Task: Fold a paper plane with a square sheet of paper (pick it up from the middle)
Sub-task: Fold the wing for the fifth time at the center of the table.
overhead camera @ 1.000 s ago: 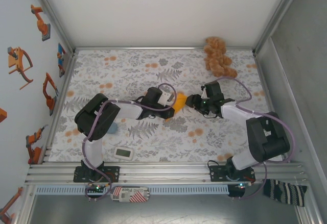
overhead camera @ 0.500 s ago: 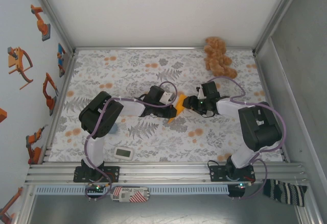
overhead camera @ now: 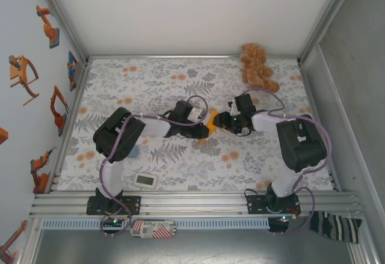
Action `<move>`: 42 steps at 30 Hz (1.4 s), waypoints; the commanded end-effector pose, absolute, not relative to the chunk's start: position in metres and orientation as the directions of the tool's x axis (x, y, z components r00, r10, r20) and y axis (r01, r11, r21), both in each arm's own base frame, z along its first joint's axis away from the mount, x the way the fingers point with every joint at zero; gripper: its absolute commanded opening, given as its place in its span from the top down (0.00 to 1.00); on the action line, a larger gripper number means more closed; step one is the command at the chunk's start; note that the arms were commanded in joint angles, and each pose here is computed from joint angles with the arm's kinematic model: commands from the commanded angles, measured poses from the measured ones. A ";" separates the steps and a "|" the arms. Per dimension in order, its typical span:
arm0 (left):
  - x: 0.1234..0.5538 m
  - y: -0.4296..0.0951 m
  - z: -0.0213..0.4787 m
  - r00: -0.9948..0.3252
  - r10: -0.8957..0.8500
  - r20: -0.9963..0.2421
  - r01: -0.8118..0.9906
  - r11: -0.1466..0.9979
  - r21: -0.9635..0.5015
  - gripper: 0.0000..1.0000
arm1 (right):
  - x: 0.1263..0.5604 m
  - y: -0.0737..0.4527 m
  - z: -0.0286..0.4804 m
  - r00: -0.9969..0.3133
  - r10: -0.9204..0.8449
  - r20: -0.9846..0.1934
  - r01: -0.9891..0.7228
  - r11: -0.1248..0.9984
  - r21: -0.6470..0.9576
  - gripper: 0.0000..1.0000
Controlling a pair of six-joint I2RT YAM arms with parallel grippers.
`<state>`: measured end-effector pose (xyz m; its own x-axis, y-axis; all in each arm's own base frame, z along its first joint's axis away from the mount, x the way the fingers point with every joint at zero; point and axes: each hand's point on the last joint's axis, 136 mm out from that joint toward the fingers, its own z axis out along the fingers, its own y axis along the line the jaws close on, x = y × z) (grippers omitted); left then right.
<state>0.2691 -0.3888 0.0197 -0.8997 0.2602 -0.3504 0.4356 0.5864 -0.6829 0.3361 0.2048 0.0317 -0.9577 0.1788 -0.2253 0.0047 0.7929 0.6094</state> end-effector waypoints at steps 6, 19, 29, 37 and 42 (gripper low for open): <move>0.257 -0.373 -0.026 -0.933 0.273 -0.234 0.359 0.671 -0.649 0.83 | 0.335 0.213 0.014 -0.971 0.143 -0.191 0.007 0.818 0.575 0.41; 0.258 -0.368 -0.036 -0.962 0.209 -0.177 0.273 0.674 -0.686 0.88 | 0.322 0.221 0.043 -0.953 0.085 -0.292 -0.130 0.754 0.644 0.43; 0.256 -0.367 -0.038 -0.963 0.211 -0.167 0.266 0.674 -0.689 0.87 | 0.330 0.209 0.008 -0.977 0.107 -0.183 -0.001 0.860 0.511 0.41; 0.258 -0.370 -0.030 -0.961 0.216 -0.174 0.275 0.661 -0.698 0.84 | 0.322 0.195 -0.021 -0.984 0.146 -0.107 0.091 0.911 0.402 0.41; 0.262 -0.385 0.008 -0.947 0.208 -0.245 0.321 0.574 -0.754 0.77 | 0.320 0.189 -0.029 -0.985 0.154 -0.083 0.115 0.926 0.359 0.41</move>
<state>0.2714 -0.3894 0.0240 -0.9411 0.2029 -0.2703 0.3379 0.5390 -0.7716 0.3303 0.2155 0.0240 -0.9832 0.1330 -0.1247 0.0485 0.8503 0.5241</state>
